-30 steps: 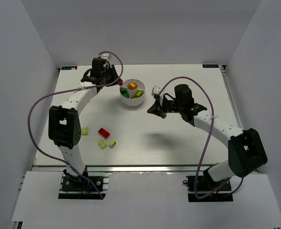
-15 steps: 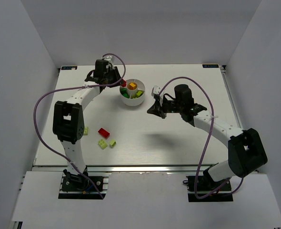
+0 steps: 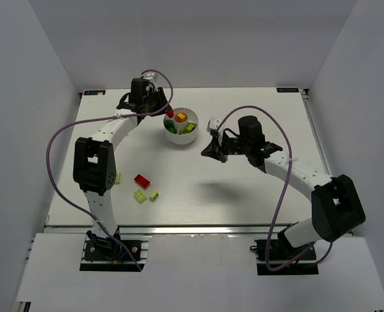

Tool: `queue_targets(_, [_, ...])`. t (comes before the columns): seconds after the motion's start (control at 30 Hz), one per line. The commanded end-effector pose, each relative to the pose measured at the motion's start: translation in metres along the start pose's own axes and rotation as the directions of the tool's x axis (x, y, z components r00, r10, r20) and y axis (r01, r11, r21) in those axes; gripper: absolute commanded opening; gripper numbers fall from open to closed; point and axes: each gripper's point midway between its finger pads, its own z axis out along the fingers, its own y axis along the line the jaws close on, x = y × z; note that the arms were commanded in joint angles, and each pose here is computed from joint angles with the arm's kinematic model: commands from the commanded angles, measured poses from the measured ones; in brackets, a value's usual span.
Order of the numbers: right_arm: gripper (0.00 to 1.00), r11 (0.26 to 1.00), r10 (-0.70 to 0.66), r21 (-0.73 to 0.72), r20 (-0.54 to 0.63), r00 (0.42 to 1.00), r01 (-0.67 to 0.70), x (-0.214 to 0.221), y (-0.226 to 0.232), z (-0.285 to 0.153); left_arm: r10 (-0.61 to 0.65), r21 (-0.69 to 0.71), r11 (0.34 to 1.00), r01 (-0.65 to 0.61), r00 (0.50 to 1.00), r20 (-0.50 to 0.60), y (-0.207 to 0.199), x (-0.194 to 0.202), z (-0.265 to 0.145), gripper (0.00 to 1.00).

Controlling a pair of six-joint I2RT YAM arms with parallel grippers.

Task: Sort the legos into containers by color

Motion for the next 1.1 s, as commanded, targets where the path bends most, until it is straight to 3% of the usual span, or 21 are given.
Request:
queue_targets(0.0, [0.02,1.0,-0.018,-0.01,0.027,0.999,0.018,-0.007,0.001,0.0,0.006,-0.01,1.0,-0.005,1.0,0.015,-0.003,-0.008,0.001,0.48])
queue_targets(0.27, [0.23,1.0,-0.02,-0.014,0.029,0.999,0.021,-0.011,-0.001,0.001,0.002,-0.012,1.0,-0.002,1.0,0.012,-0.005,-0.012,0.0,0.52])
queue_targets(0.4, [0.46,0.999,-0.032,-0.038,0.028,0.999,0.033,-0.011,0.002,0.002,0.009,-0.042,0.999,-0.005,0.997,0.075,-0.009,-0.034,-0.023,0.51])
queue_targets(0.43, [0.59,0.998,-0.039,-0.054,0.029,0.999,0.041,-0.012,0.004,0.002,0.01,-0.063,0.998,-0.005,0.997,0.08,-0.007,-0.034,-0.029,0.45])
queue_targets(0.5, [0.72,0.992,-0.039,-0.12,0.027,0.999,0.042,-0.01,0.015,0.005,-0.004,-0.093,0.996,0.016,0.991,0.13,-0.005,-0.049,-0.06,0.27])
queue_targets(0.53, [0.88,0.988,-0.05,-0.145,0.014,0.999,0.052,-0.008,0.019,0.006,-0.029,-0.138,0.989,0.046,0.993,0.116,0.008,-0.035,-0.067,0.1])
queue_targets(0.63, [0.89,0.979,-0.05,-0.197,-0.037,0.998,0.042,0.004,0.031,0.016,-0.059,-0.217,0.971,0.098,0.982,0.181,0.024,-0.035,-0.119,0.04])
queue_targets(0.67, [0.89,0.982,-0.032,-0.188,-0.075,0.997,0.018,0.011,0.03,0.019,-0.089,-0.274,0.953,0.129,0.984,0.153,0.04,-0.008,-0.127,0.07])
queue_targets(0.7, [0.89,0.981,-0.024,-0.191,-0.087,0.996,0.007,0.012,0.032,0.023,-0.109,-0.304,0.94,0.157,0.98,0.169,0.042,-0.002,-0.153,0.17])
queue_targets(0.73, [0.89,0.981,0.01,-0.19,-0.116,0.993,-0.032,0.021,0.03,0.028,-0.154,-0.345,0.915,0.212,0.97,0.188,0.05,0.008,-0.165,0.45])
queue_targets(0.77, [0.9,0.977,0.024,-0.207,-0.15,0.988,-0.056,0.02,0.031,0.028,-0.192,-0.391,0.89,0.235,0.97,0.148,0.064,0.041,-0.17,0.54])
queue_targets(0.83, [0.89,0.97,0.04,-0.228,-0.199,0.979,-0.086,0.023,0.029,0.031,-0.281,-0.407,0.853,0.326,0.945,0.169,0.066,0.064,-0.197,0.68])
queue_targets(0.87, [0.89,0.97,0.045,-0.223,-0.22,0.975,-0.095,0.024,0.023,0.036,-0.313,-0.436,0.825,0.359,0.933,0.177,0.072,0.077,-0.204,0.82])
queue_targets(0.97, [0.81,0.978,0.041,-0.189,-0.219,0.975,-0.083,0.024,0.017,0.038,-0.451,-0.499,0.729,0.467,0.878,0.163,0.084,0.129,-0.222,0.9])
queue_targets(1.03, [0.68,0.982,0.029,-0.177,-0.196,0.98,-0.064,0.021,0.015,0.039,-0.533,-0.525,0.668,0.528,0.831,0.157,0.087,0.154,-0.225,0.91])
queue_targets(1.07, [0.57,0.982,0.037,-0.176,-0.195,0.98,-0.072,0.02,0.015,0.04,-0.554,-0.544,0.646,0.536,0.819,0.149,0.09,0.165,-0.224,0.93])
